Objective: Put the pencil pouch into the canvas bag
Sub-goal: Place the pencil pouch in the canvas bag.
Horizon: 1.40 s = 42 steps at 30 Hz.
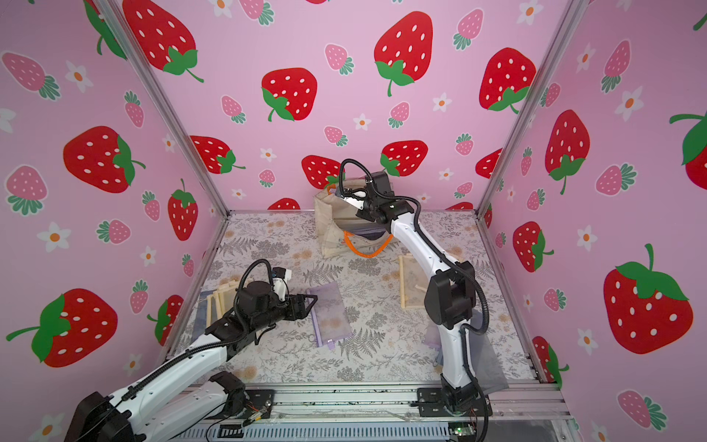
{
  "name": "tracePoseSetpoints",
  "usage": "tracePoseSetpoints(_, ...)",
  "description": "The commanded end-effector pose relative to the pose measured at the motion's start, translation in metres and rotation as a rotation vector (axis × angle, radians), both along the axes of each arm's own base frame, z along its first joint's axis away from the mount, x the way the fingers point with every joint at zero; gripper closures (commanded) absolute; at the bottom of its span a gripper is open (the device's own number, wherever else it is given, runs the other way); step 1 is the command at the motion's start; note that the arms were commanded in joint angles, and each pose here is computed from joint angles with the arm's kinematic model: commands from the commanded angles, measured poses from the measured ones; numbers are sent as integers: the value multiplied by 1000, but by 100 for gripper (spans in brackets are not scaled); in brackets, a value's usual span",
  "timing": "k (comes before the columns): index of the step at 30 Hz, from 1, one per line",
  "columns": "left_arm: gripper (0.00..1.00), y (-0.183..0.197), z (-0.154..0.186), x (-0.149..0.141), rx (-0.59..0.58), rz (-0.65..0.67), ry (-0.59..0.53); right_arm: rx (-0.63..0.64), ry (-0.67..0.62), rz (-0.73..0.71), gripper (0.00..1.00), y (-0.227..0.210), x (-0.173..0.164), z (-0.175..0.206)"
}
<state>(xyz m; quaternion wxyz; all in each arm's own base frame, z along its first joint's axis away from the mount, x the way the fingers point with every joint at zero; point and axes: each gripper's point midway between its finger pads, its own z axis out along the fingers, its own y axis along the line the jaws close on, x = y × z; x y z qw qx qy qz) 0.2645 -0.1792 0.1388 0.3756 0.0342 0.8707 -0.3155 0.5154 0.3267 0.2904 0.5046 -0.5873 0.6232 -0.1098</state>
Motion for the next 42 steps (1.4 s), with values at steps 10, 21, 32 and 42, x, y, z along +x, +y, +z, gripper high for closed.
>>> tracePoseSetpoints(10, 17, -6, 6, 7, -65, -7, -20, -139, -81, -31, 100, -9, 21, -11)
tracePoseSetpoints(21, 17, 0, 16, 2, -75, 8, -43, -160, 25, -3, 87, 1, 11, -53)
tracePoseSetpoints(32, 17, 6, 19, -1, -70, 27, -51, -25, 68, 10, 54, 14, -16, -31)
tracePoseSetpoints(42, 18, 15, -11, 5, 26, 77, 80, 385, 367, -198, 39, -19, -88, 11)
